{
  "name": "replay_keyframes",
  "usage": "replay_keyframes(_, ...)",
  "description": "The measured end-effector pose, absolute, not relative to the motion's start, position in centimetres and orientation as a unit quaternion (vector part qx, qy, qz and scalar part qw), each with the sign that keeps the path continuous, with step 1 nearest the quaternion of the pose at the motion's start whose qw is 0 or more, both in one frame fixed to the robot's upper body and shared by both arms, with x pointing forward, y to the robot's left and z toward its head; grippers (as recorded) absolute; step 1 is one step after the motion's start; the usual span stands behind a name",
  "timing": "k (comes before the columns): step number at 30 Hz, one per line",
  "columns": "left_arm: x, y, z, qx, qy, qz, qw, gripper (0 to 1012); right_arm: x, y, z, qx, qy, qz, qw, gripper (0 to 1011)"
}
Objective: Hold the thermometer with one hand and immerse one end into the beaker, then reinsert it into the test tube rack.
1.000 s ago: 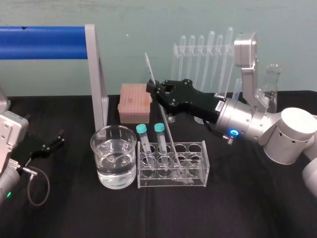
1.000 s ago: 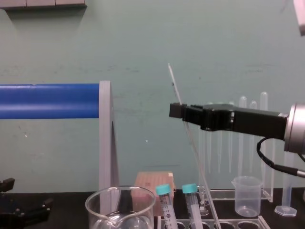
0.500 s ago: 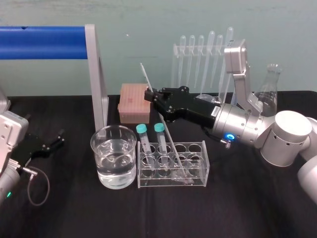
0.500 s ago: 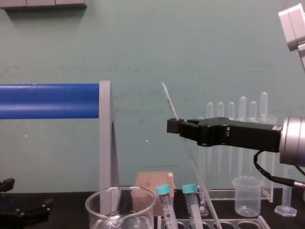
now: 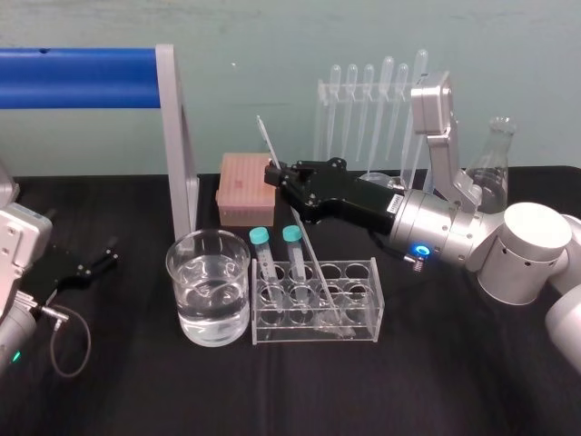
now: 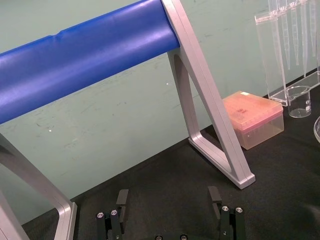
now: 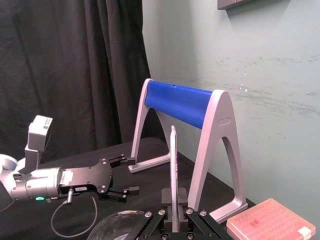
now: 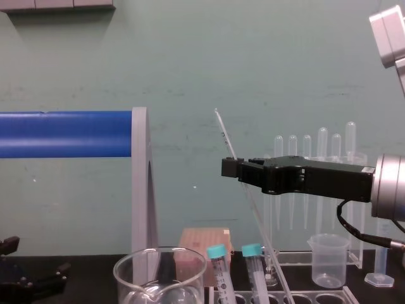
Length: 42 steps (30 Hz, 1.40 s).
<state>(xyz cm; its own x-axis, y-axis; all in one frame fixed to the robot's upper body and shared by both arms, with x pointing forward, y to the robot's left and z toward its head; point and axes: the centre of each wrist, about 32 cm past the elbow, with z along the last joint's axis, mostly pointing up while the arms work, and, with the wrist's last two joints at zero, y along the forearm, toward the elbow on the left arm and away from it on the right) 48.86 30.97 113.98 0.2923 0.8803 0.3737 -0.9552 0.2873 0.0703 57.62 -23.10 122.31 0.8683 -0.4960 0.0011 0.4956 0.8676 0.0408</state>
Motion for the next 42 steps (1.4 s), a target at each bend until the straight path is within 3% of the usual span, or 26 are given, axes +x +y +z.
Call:
replay_keyframes(3,48.9,31.0,114.0,0.141,-0.132,0.58,0.791,1008,57.6,-23.1,122.3,0.02,-0.006,-0.257,0.966,119)
replay_keyframes(23,48.9,31.0,114.0,0.141,-0.132,0.58,0.791,1008,57.6,-23.1,122.4,0.023,-0.006,-0.257,0.966,761)
replay_keyframes(29,48.9,31.0,114.0,0.142,-0.132,0.58,0.791,1008,57.6,-23.8,124.1,0.07,-0.03,-0.268,0.96,914)
replay_keyframes(30,48.9,31.0,114.0,0.141,-0.132,0.58,0.791,1008,57.5,-24.6,125.8,0.109,-0.055,-0.29,0.949,989)
replay_keyframes(33,48.9,31.0,114.0,0.142,-0.132,0.58,0.791,1008,57.2,-25.7,127.1,0.141,-0.08,-0.322,0.933,1003)
replay_keyframes(36,48.9,31.0,114.0,0.141,-0.132,0.58,0.791,1008,56.6,-26.8,127.3,0.138,-0.088,-0.368,0.915,1003)
replay_keyframes(42,48.9,31.0,114.0,0.141,-0.132,0.58,0.791,1008,54.7,-28.2,124.3,0.047,-0.064,-0.48,0.874,1002)
